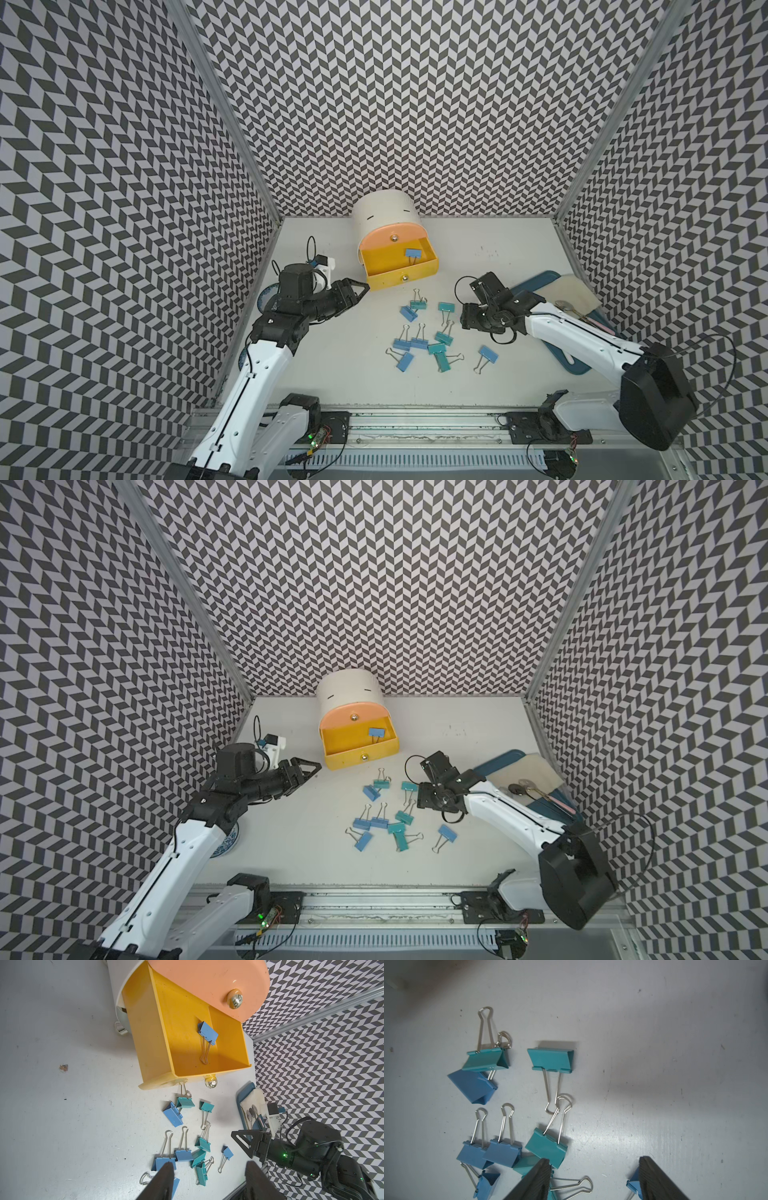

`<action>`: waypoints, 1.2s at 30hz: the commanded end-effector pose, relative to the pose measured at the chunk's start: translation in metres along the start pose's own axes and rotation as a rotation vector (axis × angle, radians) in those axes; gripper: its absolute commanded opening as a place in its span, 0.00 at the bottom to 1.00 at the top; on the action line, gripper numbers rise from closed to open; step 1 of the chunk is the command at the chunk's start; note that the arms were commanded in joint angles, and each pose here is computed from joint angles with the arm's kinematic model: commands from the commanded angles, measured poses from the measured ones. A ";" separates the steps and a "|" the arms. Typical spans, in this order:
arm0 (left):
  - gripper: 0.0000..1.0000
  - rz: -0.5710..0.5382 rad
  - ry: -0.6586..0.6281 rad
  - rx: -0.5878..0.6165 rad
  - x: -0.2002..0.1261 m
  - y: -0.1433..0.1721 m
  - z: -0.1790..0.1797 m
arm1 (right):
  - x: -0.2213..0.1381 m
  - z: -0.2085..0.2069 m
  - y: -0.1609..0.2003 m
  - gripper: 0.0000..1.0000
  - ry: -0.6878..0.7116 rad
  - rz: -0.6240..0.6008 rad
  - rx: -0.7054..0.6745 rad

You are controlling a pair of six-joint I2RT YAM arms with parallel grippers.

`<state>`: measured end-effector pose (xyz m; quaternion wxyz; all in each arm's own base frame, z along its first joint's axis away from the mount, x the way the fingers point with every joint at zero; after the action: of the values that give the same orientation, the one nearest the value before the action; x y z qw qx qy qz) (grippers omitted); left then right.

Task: Put the binder clips in the drawer according to color
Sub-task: Pick up the binder clip at the center of the board.

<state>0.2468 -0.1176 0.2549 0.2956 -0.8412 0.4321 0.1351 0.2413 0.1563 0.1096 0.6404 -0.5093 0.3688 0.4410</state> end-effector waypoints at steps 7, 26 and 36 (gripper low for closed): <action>0.59 -0.012 0.014 0.025 -0.003 0.001 -0.003 | 0.005 -0.024 0.027 0.74 0.024 0.007 0.122; 0.59 0.000 0.019 0.029 -0.003 0.006 -0.003 | 0.010 -0.047 0.070 0.81 0.021 0.076 0.215; 0.59 -0.001 0.014 0.033 -0.002 0.005 -0.004 | 0.020 -0.046 0.075 0.79 0.018 0.097 0.201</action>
<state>0.2425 -0.1194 0.2537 0.2968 -0.8395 0.4356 0.1320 0.1705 0.1174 0.0561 0.6540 -0.4284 0.4535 0.4280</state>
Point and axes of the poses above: each gripper's point midway between its finger pads, its own x axis out along the fingers, its own z axis along the line the jaws close on, y = z × x, the point moved 3 cm from there along -x, back along the fingers, and after that the axes turned 3 degrees about -x, right-handed, at the moved point
